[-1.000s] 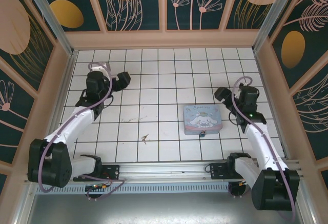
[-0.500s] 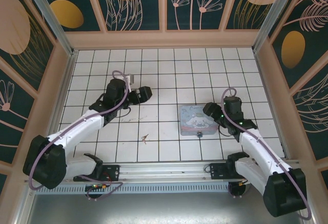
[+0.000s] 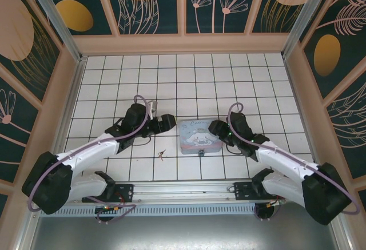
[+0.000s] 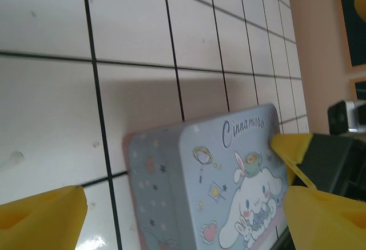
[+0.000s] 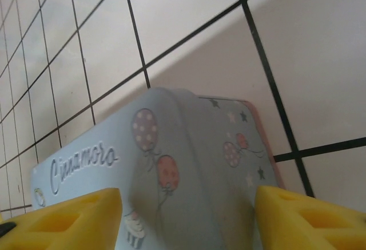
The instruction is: Unlock the padlock with the key
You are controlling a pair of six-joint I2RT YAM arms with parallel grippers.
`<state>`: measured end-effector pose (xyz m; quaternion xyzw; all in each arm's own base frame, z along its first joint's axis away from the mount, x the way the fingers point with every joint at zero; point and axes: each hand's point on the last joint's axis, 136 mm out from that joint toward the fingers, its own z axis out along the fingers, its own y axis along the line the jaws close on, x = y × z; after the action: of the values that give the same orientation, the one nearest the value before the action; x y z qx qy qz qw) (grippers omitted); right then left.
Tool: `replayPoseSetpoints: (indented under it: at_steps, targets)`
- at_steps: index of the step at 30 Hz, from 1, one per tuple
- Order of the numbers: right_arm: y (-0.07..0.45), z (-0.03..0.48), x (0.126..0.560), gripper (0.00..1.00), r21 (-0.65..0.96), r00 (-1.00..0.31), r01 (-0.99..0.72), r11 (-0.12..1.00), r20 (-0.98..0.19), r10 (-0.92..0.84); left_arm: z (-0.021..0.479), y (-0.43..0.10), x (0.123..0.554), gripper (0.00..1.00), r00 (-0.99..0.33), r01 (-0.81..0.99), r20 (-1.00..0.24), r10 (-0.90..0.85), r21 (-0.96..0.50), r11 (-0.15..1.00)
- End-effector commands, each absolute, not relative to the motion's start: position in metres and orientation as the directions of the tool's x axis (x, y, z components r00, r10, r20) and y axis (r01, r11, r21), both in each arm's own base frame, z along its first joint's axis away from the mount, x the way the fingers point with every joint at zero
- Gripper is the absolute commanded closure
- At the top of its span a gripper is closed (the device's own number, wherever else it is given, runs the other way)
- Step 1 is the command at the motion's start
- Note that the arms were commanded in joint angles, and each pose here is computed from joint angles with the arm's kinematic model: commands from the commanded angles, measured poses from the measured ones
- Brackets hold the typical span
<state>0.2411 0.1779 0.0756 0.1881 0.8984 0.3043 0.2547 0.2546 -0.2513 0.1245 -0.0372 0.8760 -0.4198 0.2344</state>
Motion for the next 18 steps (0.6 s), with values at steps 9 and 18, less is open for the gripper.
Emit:
replayPoseSetpoints:
  at_steps: [9,18]
  targets:
    - [0.211,0.092,0.264,0.43,0.700,-0.771,0.164,0.695,-0.348,0.533,0.129,-0.289,0.237,0.10,-0.941,0.145,-0.274,-0.199,-0.856,0.495]
    - [0.225,0.085,0.275,0.45,0.708,-0.778,0.170,0.685,-0.331,0.535,0.122,-0.302,0.244,0.10,-0.954,0.136,-0.246,-0.171,-0.863,0.486]
